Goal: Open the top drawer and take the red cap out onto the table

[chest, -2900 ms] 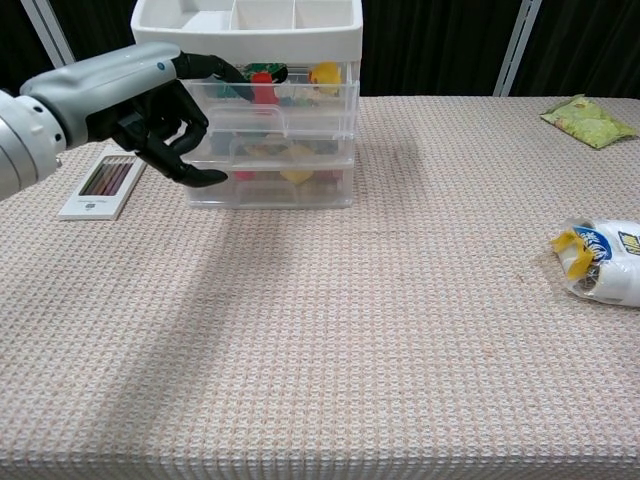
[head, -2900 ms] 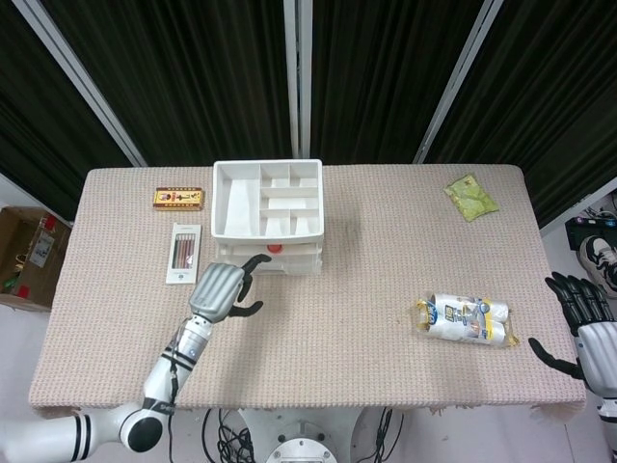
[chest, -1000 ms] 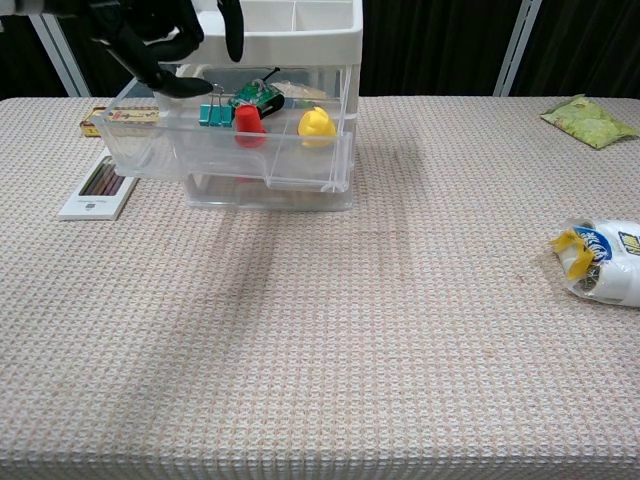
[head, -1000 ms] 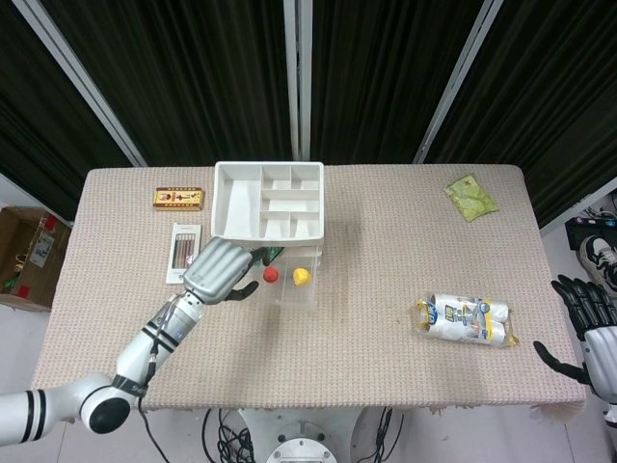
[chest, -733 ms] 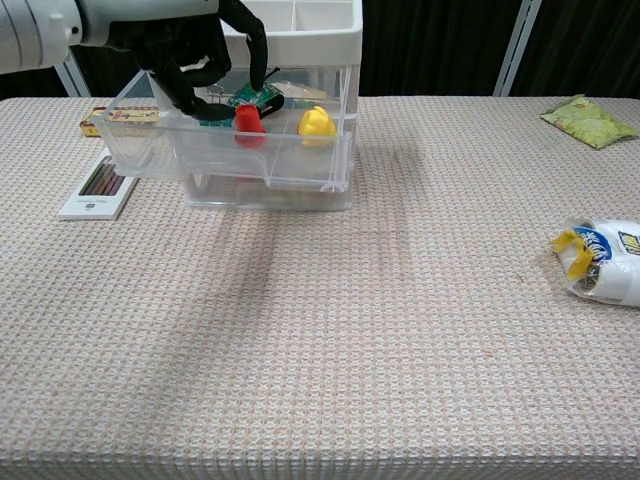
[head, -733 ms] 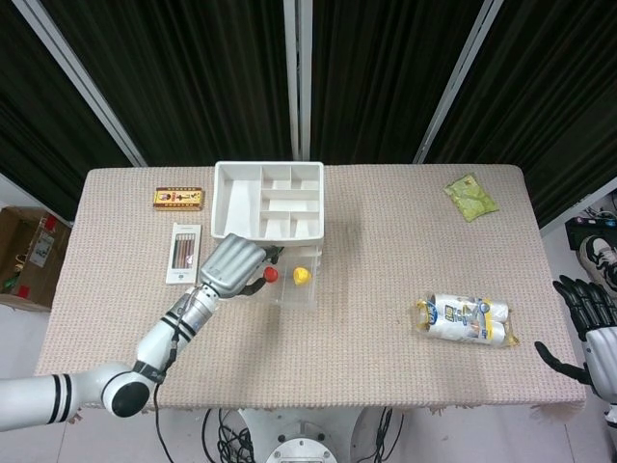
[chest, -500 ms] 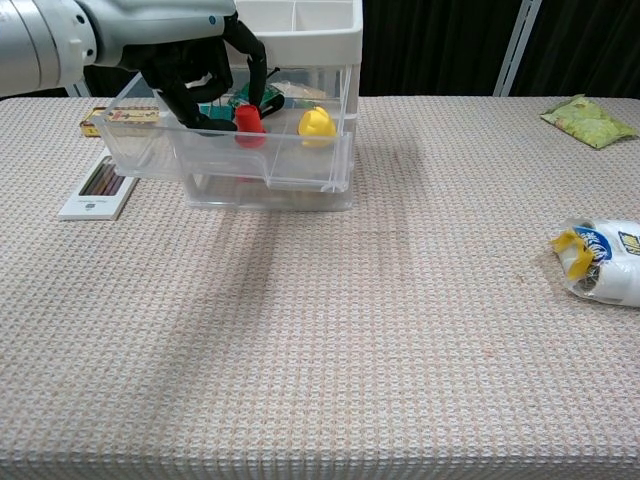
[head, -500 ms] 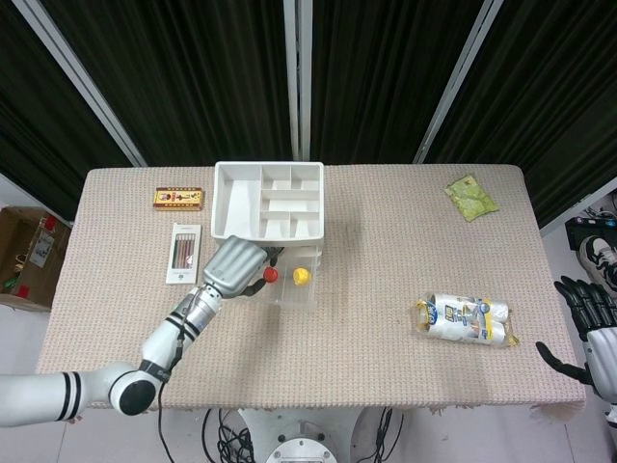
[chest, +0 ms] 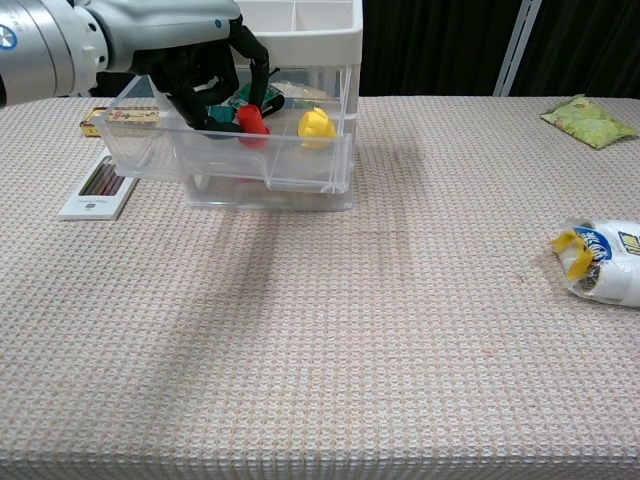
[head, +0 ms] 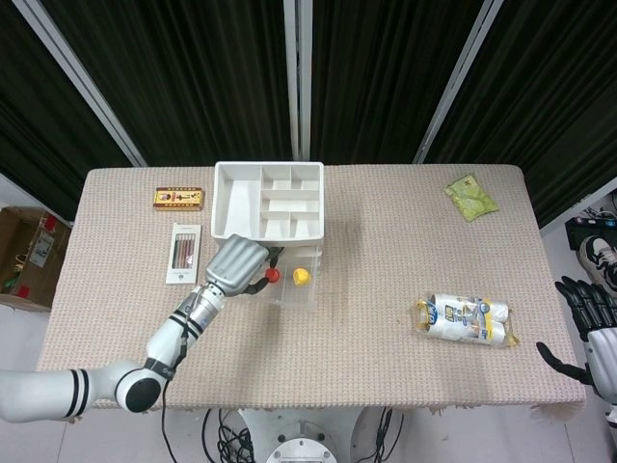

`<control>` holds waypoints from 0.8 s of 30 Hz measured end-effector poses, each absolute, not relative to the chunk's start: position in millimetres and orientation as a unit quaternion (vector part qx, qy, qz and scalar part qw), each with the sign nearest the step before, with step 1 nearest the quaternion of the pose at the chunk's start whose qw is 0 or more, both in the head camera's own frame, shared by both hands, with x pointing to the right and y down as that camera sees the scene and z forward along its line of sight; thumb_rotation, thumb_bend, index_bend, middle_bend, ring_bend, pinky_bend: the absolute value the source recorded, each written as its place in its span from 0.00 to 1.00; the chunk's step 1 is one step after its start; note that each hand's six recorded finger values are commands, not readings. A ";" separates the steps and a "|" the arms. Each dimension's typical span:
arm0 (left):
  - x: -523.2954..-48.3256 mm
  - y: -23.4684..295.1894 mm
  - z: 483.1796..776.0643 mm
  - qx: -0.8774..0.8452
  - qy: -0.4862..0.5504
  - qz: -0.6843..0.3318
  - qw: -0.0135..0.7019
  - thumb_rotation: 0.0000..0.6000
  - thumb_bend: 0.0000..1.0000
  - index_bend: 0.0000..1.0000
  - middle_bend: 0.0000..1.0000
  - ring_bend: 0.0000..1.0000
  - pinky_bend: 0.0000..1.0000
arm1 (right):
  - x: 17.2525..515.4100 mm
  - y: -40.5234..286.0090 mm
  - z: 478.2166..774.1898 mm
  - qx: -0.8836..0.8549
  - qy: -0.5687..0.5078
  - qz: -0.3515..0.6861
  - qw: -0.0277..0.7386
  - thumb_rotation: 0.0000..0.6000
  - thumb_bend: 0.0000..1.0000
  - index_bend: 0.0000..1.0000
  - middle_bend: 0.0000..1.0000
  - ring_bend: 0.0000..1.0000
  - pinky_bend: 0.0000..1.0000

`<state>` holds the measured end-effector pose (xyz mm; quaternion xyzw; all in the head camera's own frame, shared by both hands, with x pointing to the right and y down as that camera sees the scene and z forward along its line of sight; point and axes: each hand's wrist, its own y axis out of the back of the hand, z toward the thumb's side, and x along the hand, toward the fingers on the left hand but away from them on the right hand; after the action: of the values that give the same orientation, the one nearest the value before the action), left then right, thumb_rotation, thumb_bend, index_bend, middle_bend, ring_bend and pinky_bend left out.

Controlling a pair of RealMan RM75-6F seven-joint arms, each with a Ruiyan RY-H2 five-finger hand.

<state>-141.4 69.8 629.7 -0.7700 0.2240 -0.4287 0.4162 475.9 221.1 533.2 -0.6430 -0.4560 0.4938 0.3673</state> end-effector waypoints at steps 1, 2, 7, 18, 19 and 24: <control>-141.3 69.8 628.9 -0.771 0.226 -0.427 0.416 1.00 0.38 0.60 0.84 0.94 1.00 | 475.8 221.1 533.0 -0.643 -0.456 0.494 0.367 1.00 0.18 0.00 0.06 0.00 0.00; -141.5 69.6 627.2 -0.772 0.229 -0.425 0.414 1.00 0.39 0.60 0.84 0.94 1.00 | 475.7 221.2 532.8 -0.643 -0.456 0.493 0.368 1.00 0.18 0.00 0.06 0.00 0.00; -143.8 68.9 612.6 -0.775 0.246 -0.410 0.414 1.00 0.38 0.59 0.84 0.94 1.00 | 475.2 220.8 532.3 -0.644 -0.456 0.492 0.369 1.00 0.18 0.00 0.06 0.00 0.00; -131.9 108.0 558.1 -0.776 0.233 -0.302 0.502 1.00 0.38 0.58 0.84 0.93 1.00 | 475.3 223.0 533.9 -0.645 -0.457 0.492 0.366 1.00 0.18 0.00 0.06 0.00 0.00; -129.0 115.8 556.3 -0.778 0.223 -0.291 0.510 1.00 0.38 0.57 0.84 0.93 1.00 | 475.2 223.4 534.1 -0.645 -0.456 0.492 0.366 1.00 0.18 0.00 0.06 0.00 0.00; -108.9 166.0 565.4 -0.797 0.149 -0.240 0.534 1.00 0.38 0.55 0.84 0.93 1.00 | 475.8 225.6 534.2 -0.645 -0.457 0.492 0.365 1.00 0.18 0.00 0.06 0.00 0.00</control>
<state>-108.9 166.0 565.4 -0.7966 0.1493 -0.2397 0.5345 475.8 225.6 534.2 -0.6450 -0.4567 0.4923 0.3647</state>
